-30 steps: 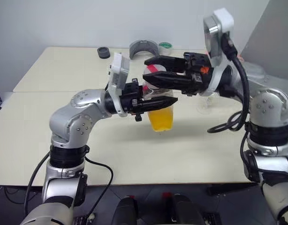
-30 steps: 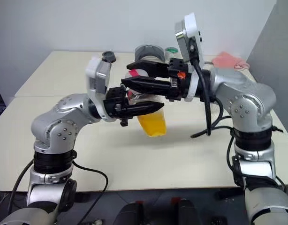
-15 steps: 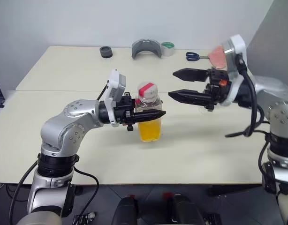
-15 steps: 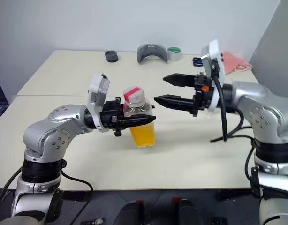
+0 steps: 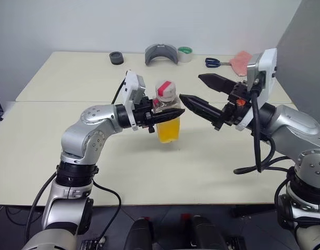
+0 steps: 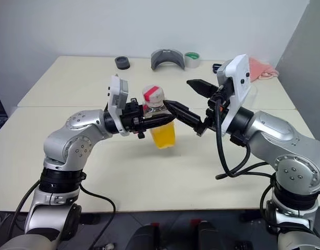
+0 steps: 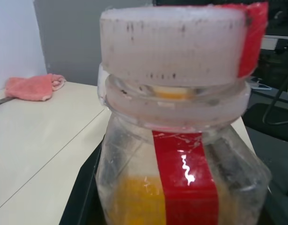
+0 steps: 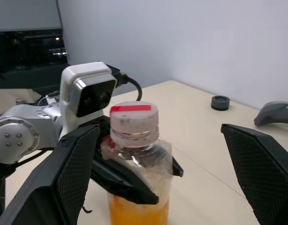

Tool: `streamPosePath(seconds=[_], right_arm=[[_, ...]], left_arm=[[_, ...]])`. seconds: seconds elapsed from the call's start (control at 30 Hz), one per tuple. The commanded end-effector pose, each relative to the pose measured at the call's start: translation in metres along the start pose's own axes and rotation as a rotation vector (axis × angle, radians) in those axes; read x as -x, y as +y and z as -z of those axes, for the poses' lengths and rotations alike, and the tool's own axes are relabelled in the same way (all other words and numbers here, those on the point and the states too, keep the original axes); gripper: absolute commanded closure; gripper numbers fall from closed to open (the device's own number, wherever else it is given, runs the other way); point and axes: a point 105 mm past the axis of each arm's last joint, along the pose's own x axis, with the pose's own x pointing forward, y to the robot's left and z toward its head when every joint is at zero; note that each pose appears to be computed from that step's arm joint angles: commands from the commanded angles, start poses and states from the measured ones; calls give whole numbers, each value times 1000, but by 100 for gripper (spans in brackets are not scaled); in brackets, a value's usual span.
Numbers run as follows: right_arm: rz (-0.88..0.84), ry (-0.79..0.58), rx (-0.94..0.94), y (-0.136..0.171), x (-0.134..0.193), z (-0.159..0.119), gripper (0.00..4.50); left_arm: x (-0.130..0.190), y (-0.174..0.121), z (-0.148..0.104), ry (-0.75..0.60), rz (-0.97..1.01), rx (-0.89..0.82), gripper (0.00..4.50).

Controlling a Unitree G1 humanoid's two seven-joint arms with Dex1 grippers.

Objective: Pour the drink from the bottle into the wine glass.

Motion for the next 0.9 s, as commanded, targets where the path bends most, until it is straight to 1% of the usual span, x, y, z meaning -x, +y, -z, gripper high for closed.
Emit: streamPosePath(seconds=[0.03, 0.2, 0.37, 0.67, 0.9], right_arm=[[-12, -31, 29, 5, 2, -8, 7], [-35, -28, 28, 5, 2, -9, 7], [-141, -38, -3, 15, -3, -12, 7], [-152, -43, 16, 6, -18, -9, 7], [-204, -31, 24, 9, -22, -6, 7]], left_arm=[[-1, -3, -17, -39, 22, -66, 273], [0, -3, -18, -39, 22, -67, 273], [-1, -3, -18, -44, 14, -75, 273], [-4, -6, -20, -52, 27, -73, 273], [-5, -8, -22, -59, 30, -76, 273]])
